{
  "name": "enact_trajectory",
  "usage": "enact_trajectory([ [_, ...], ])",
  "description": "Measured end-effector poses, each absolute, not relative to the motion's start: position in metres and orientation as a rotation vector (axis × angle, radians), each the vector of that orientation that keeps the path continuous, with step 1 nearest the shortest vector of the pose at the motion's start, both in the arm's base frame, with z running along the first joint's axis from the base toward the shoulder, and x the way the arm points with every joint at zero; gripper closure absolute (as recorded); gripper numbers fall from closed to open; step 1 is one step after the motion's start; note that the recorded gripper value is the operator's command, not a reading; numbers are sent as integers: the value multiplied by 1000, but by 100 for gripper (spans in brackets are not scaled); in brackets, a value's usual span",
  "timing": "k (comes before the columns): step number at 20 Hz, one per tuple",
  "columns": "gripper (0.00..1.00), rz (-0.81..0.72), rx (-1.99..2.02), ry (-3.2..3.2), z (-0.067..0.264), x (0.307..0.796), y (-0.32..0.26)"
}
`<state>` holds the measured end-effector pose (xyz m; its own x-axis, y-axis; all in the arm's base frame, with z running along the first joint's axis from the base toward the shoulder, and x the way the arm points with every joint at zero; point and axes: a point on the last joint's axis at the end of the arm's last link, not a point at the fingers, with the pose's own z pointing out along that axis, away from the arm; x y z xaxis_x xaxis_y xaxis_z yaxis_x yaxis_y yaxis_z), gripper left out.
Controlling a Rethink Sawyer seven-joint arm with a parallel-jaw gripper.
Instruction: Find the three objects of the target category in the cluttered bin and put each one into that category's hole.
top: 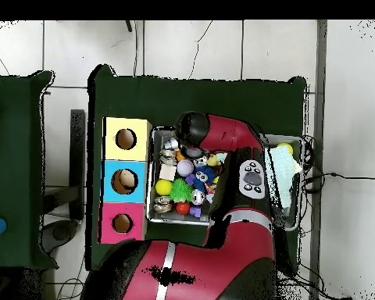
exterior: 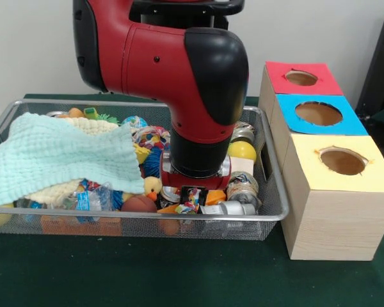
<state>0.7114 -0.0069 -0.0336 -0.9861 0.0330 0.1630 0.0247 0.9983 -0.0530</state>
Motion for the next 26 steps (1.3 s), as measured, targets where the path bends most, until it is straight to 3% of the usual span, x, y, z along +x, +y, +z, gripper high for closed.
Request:
enact_trajectory([
  [8, 100, 77, -41, -2977, -30, 711, -6],
  [12, 100, 79, -40, -2985, -10, 710, -3],
  [22, 100, 45, -71, -2995, 98, 721, 4],
  [26, 100, 13, -100, -3015, 127, 726, 7],
])
